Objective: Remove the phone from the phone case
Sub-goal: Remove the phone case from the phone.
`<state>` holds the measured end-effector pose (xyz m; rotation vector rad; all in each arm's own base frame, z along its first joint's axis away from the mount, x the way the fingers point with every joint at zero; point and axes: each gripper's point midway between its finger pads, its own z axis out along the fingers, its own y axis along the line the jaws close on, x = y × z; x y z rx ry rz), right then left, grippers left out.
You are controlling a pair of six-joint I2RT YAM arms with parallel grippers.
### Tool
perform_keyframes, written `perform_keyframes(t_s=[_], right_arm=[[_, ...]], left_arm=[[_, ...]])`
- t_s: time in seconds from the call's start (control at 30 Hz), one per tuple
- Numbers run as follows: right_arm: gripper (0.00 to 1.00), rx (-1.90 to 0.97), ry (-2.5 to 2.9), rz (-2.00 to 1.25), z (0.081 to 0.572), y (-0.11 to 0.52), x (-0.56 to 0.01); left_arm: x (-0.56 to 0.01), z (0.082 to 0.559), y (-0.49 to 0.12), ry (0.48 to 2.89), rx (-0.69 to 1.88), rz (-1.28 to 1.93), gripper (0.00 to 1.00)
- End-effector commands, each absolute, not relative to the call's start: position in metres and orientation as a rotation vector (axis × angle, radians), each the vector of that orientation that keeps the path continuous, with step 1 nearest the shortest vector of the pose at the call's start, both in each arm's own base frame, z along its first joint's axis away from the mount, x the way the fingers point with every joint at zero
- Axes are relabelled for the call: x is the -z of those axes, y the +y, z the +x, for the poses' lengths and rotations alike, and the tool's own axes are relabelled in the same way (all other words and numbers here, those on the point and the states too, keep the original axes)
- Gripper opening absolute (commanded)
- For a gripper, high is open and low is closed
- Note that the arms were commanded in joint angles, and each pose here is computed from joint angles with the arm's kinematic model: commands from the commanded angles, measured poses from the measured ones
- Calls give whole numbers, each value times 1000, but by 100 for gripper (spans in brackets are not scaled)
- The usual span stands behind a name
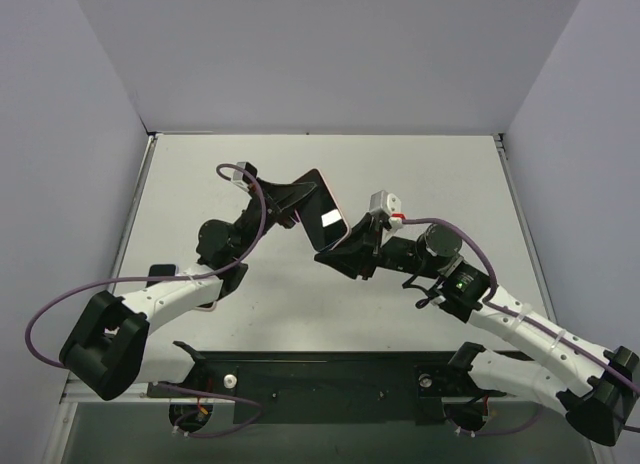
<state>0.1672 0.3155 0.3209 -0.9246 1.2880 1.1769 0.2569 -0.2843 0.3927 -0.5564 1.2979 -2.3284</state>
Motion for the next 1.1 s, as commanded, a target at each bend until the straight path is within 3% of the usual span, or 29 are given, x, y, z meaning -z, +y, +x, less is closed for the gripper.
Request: perform_keyframes(t_s=[0.0,0.2,0.37,0.5,0.6,0.73,0.83,0.87,0.9,0.93,0.97,1.07], right_arm=[[0,-1116,1498,-632,210,298,-296],[0,-886,1634,8,258,219,-267],[0,-976,1649,265,264,210,-258],[0,-1163,1614,142,255,244,-274],[0,-1365,1498,-214,223,280,-294],[1,-1280,1658,-558,206,296,-272],[24,-1167,1796,-604,201,283,-257],[43,-1141,1836,-582,199,276,-256],[52,-1130,1865,-574,195,272,-252],[76,-1130,1854,-563,191,267,-258],[85,-1123,1876,-556,187,263,-255],[88,-1145,1882,-591,170,255,-260]], left_arm=[[-475,177,-266,1102,2652,-173,0],[-478,177,-265,1090,2664,-153,0],[-483,177,-262,1012,2683,-145,0],[-490,173,-259,939,2723,-144,0],[-500,170,-251,847,2770,-121,0],[-506,161,-260,923,2727,-9,0],[-496,160,-271,1084,2585,50,0],[-484,173,-279,1163,2493,24,0],[-481,168,-278,1194,2445,71,0],[-469,181,-283,1261,2363,51,0],[-468,178,-282,1275,2322,93,0],[-446,194,-287,1409,2132,129,0]])
